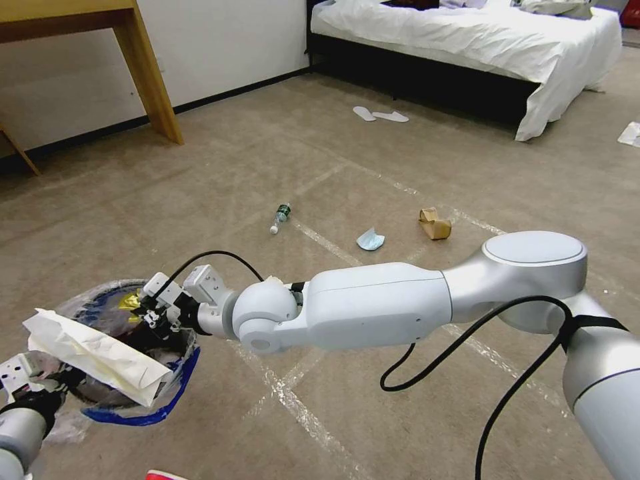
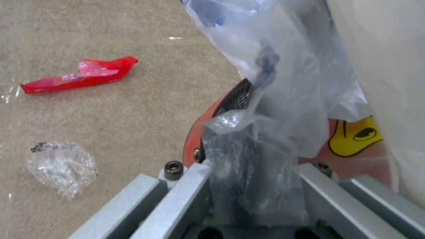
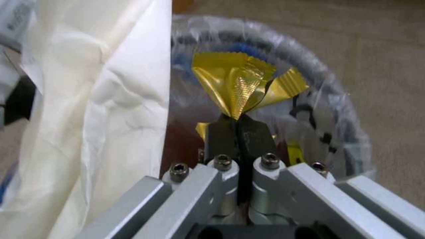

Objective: Pick up the trash bin and place the garbage on the floor into it.

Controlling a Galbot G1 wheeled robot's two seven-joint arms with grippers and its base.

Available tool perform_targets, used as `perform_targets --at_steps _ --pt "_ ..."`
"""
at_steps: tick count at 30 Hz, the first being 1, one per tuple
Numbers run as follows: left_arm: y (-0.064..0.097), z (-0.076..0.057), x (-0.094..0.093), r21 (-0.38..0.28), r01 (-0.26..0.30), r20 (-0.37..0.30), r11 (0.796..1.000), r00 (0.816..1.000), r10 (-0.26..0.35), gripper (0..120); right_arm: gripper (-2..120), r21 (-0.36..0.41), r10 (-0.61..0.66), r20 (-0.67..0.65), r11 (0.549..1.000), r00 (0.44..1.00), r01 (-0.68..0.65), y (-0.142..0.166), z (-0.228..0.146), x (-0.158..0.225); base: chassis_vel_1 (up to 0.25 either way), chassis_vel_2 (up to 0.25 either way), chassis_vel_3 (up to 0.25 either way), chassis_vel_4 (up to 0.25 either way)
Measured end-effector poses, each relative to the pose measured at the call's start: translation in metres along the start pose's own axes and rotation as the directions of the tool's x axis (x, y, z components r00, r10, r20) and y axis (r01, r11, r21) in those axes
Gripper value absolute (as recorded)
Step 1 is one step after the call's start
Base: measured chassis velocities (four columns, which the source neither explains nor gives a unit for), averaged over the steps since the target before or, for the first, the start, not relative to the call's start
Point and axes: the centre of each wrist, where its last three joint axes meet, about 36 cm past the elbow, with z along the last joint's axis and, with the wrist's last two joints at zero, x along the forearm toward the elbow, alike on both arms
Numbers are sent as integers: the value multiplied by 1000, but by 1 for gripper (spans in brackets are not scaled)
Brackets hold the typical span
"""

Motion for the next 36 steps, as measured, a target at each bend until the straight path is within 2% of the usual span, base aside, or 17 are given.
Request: perform_targets --at_steps 14,21,36 --pt "0 3 -2 13 4 1 1000 1000 -4 0 0 40 -40 -45 998 998 41 14 11 3 0 0 0 0" --pt "-1 5 -3 15 4 -4 1000 1000 -4 0 0 48 -20 -36 999 999 21 11 8 -6 0 0 0 0" --pt "-2 0 -4 -2 -5 -3 1000 1000 5 0 0 -9 26 30 1000 999 -25 6 -2 5 0 0 0 0"
